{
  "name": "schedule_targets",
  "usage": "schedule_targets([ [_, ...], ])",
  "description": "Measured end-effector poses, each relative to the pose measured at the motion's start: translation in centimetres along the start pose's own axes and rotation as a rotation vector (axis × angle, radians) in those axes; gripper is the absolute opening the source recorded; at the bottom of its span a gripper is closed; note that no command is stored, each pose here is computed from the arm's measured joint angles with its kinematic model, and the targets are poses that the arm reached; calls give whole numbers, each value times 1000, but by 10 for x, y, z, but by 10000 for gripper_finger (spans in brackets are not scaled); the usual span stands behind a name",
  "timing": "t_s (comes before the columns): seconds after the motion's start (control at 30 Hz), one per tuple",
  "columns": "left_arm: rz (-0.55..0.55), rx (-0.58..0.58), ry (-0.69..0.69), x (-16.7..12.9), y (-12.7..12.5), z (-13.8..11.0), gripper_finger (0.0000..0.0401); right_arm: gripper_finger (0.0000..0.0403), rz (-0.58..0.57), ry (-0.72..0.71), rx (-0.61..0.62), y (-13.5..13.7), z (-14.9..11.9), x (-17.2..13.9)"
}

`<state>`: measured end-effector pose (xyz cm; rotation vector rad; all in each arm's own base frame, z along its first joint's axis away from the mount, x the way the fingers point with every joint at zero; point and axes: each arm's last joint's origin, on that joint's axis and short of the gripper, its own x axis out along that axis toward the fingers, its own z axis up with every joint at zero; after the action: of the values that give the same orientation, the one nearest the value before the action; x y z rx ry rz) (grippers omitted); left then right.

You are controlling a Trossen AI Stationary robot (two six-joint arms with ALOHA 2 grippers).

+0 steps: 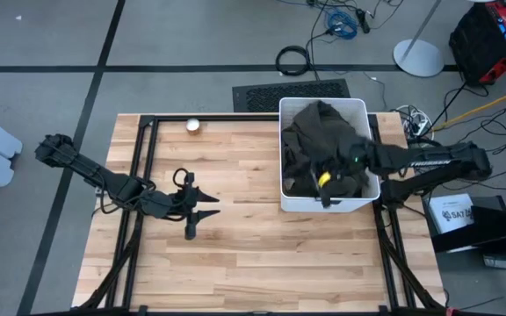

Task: Sort clothes
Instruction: Move the white laundry bin to the top middle of the table

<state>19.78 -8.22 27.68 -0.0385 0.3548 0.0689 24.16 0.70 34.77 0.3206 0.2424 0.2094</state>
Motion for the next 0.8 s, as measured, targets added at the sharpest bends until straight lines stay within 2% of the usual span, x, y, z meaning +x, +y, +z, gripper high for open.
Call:
schedule_targets([
  [0.23, 16, -5, 0, 1, 3, 1, 154, 225, 234, 122, 69, 47, -27, 8],
  [0.37, 24, -16, -5, 2, 5, 1, 154, 225, 301, 239, 191, 71, -41, 6],
  [0.7, 12, -23, -18, 2, 4, 3, 154, 225, 199, 431, 434, 115, -75, -7],
  [0.8, 9, -26, -24, 2, 4, 4, 154, 225, 70, 552, 542, 119, -92, -14],
])
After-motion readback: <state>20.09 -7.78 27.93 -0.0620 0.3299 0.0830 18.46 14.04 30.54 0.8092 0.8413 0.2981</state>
